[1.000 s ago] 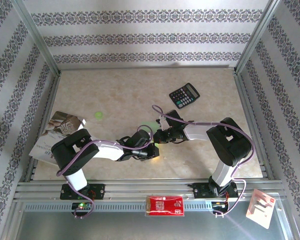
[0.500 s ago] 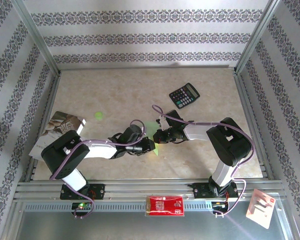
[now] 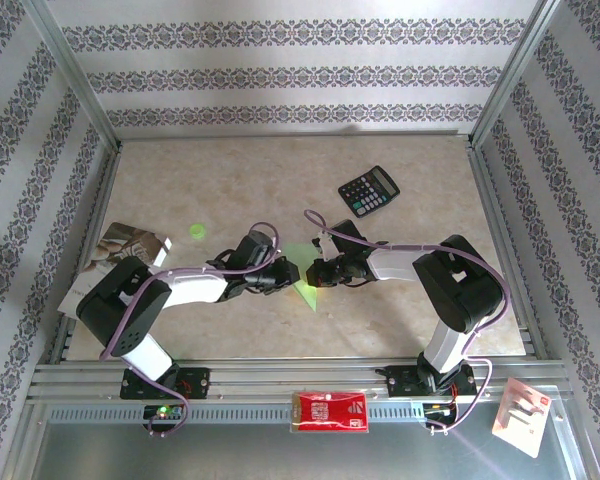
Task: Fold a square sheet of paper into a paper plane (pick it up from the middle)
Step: Third fold the triangle at the center of the table.
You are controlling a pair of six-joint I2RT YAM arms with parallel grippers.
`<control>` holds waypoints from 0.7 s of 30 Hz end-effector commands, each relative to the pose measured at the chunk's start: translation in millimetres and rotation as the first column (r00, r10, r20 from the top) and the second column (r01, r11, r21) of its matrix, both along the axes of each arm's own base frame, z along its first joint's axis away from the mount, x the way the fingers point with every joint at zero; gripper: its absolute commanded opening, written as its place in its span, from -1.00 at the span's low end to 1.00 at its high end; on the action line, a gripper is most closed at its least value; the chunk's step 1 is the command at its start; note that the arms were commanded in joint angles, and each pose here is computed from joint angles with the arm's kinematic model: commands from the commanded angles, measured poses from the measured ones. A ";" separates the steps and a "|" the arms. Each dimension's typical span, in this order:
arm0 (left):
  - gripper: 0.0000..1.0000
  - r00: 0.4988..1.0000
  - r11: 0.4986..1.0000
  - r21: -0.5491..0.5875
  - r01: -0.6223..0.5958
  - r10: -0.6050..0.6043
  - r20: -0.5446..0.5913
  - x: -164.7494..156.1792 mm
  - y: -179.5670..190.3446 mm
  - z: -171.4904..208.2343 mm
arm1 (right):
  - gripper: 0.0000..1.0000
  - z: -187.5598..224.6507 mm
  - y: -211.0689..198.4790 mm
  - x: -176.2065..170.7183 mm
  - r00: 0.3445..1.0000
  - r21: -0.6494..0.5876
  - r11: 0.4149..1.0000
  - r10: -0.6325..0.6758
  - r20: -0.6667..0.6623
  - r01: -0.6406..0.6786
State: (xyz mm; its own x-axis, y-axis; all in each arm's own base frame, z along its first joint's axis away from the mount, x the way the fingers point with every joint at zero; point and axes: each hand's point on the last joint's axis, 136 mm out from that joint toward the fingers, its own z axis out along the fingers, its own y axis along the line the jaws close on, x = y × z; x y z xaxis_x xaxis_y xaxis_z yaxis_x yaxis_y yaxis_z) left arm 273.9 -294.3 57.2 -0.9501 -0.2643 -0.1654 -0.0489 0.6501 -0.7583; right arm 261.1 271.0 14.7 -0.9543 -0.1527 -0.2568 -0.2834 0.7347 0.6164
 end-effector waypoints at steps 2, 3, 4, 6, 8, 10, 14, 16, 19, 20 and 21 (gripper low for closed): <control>-0.72 0.998 0.998 0.017 0.058 -0.058 -0.010 -0.5 -5.8 -4.2 | -1.00 -33.4 -28.3 -10.9 0.996 -0.133 0.990 -0.054 -0.070 0.044; -0.72 0.998 0.998 0.017 0.059 -0.059 -0.013 0.5 -6.8 -5.1 | -1.00 -33.1 -28.0 -10.7 0.996 -0.132 0.990 -0.053 -0.069 0.044; -0.73 0.998 0.998 0.020 0.059 -0.059 -0.015 1.4 -7.0 -7.1 | -1.00 -33.1 -27.5 -10.4 0.996 -0.131 0.990 -0.052 -0.068 0.043; -0.73 0.998 0.998 0.033 0.059 -0.058 -0.024 1.7 -6.4 -11.8 | -1.00 -33.1 -27.5 -10.4 0.996 -0.131 0.990 -0.053 -0.068 0.044; -0.72 0.998 0.997 0.052 0.052 -0.050 -0.033 2.3 -3.8 -17.5 | -1.00 -33.1 -27.5 -10.4 0.996 -0.131 0.990 -0.052 -0.068 0.043; -0.73 0.998 0.996 0.076 0.051 -0.048 -0.040 2.1 -1.0 -23.5 | -1.00 -32.9 -27.4 -10.2 0.996 -0.132 0.990 -0.051 -0.067 0.042; -0.73 0.997 0.992 0.118 0.052 -0.044 -0.068 -4.8 8.0 -37.3 | -1.00 -33.4 -27.8 -10.7 0.996 -0.134 0.990 -0.051 -0.068 0.041; -0.73 0.996 0.989 0.135 0.051 -0.041 -0.077 -9.2 13.0 -42.3 | -1.00 -33.6 -28.4 -10.5 0.996 -0.136 0.990 -0.051 -0.066 0.042; -0.73 0.995 0.985 0.166 0.054 -0.039 -0.092 -14.5 19.9 -51.5 | -1.00 -34.6 -28.7 -10.6 0.996 -0.136 0.990 -0.051 -0.069 0.042; -0.72 0.995 0.982 0.180 0.053 -0.036 -0.098 -15.6 22.4 -55.4 | -1.00 -35.0 -28.3 -11.0 0.996 -0.135 0.990 -0.051 -0.072 0.041; -0.72 0.994 0.981 0.186 0.054 -0.035 -0.104 -15.8 23.9 -57.9 | -1.00 -35.3 -28.3 -10.8 0.996 -0.136 0.990 -0.051 -0.073 0.041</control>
